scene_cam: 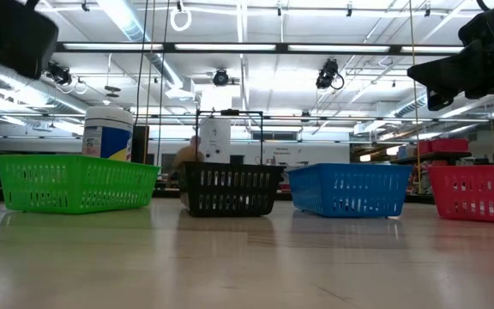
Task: Pick & Place First Aid Supplies
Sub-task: Put the bandage into the green basket
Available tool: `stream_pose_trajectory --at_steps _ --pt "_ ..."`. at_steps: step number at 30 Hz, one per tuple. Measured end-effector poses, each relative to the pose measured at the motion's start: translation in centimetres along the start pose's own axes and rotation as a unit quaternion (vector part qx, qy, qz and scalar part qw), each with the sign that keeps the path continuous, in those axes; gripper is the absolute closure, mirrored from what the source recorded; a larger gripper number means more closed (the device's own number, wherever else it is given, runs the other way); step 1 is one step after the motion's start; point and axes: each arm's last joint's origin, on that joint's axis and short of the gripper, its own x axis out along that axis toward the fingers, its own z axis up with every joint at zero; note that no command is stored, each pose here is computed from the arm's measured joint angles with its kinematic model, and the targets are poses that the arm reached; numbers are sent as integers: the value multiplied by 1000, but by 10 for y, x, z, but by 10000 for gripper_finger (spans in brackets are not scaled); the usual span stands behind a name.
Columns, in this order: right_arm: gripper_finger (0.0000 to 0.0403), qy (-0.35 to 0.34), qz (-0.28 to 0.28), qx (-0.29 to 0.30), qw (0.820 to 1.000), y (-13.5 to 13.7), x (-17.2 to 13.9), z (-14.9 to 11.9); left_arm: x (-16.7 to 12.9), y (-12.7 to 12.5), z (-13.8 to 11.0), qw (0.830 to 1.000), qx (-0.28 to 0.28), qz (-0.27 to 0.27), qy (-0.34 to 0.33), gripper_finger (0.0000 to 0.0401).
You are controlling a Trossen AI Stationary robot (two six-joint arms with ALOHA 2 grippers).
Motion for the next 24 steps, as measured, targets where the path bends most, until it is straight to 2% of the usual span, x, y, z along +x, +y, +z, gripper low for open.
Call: stream_pose_trajectory --at_steps 6,24 --pt "380 0 0 0 1000 0 0 0 17 0 -2 1000 10 25 13 41" --pt "380 0 0 0 1000 0 0 0 27 1 2 998 43 37 25 41"
